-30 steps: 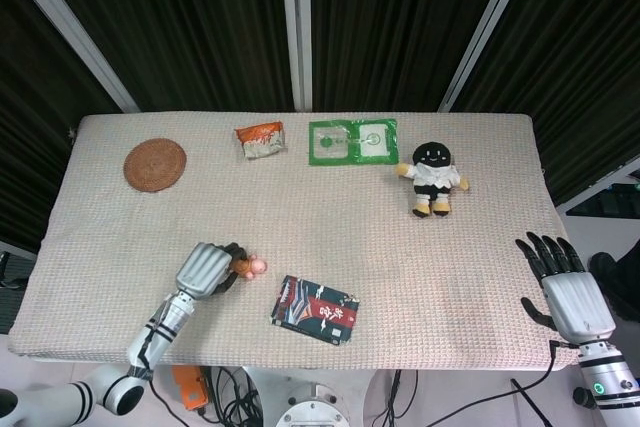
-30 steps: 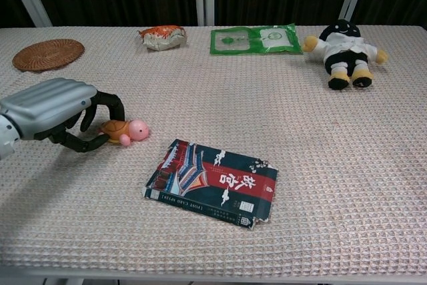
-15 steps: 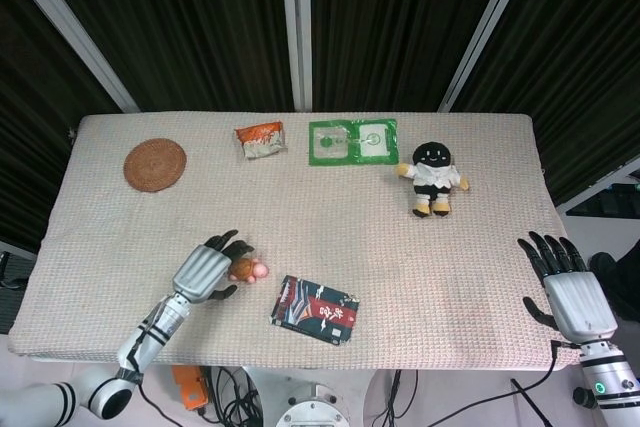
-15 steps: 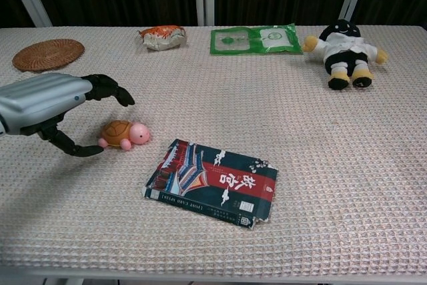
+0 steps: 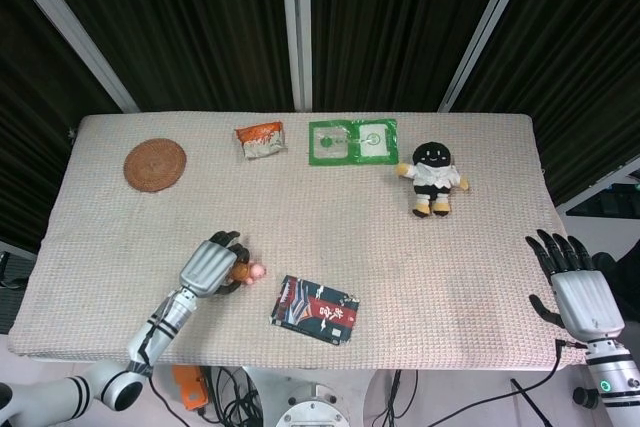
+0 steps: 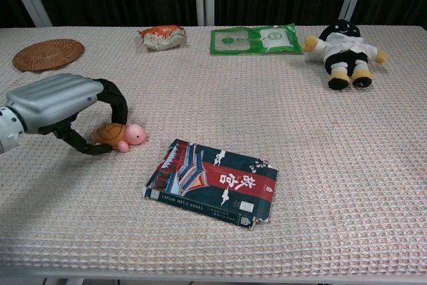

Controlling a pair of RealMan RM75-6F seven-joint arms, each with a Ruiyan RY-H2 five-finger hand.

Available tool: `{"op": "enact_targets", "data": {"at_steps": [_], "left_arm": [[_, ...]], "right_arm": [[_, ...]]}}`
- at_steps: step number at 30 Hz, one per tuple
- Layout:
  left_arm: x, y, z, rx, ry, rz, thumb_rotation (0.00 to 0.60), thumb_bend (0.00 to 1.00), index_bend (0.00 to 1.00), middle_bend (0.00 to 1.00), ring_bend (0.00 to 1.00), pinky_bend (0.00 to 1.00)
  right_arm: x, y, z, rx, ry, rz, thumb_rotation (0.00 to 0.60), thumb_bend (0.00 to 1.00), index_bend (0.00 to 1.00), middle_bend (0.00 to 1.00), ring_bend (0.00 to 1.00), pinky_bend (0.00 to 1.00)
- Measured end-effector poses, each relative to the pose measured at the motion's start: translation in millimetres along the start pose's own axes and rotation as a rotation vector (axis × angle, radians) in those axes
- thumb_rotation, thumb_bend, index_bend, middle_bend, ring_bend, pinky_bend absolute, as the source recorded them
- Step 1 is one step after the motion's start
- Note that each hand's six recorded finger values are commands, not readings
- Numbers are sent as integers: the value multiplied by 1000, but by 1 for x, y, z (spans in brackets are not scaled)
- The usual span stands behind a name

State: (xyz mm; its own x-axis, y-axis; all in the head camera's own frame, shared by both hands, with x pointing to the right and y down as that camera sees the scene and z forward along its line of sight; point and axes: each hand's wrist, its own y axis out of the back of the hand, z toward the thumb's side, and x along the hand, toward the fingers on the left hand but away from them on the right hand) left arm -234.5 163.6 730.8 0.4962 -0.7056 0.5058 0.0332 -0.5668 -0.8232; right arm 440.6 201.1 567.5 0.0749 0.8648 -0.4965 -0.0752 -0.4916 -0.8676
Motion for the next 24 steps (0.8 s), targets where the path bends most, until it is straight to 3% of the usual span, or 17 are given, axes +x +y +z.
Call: {"op": "enact_targets", "data": {"at_steps": [8,15,17,18,21,24], "left_arm": [[3,-2,1,21,-1,43,600,251,805,775,439,344],[2,-4,1,4,9,30,600,256,817,786,462,352],[1,-4,0,-5,11,26,600,224,720,711,418,337],[1,-5,-1,-4,12,18,600,190,607,627,360,317],[-1,-4,-2,-6,10,-6,600,145,394,465,234,270],[-4,0,-3,-6,9,-11,600,136,315,421,193,235]], "right_arm": [[0,-3,-1,-3,-1,8,600,221,0,0,0,0],[0,-3,-1,-3,0,10,600,221,0,0,0,0],[0,-3,-1,-3,0,8,600,221,0,0,0,0],[0,-2,-1,-2,0,7,600,221,0,0,0,0],[0,-1,0,-2,1,5,600,220,0,0,0,0],[0,-2,0,-2,0,7,600,221,0,0,0,0]]}}
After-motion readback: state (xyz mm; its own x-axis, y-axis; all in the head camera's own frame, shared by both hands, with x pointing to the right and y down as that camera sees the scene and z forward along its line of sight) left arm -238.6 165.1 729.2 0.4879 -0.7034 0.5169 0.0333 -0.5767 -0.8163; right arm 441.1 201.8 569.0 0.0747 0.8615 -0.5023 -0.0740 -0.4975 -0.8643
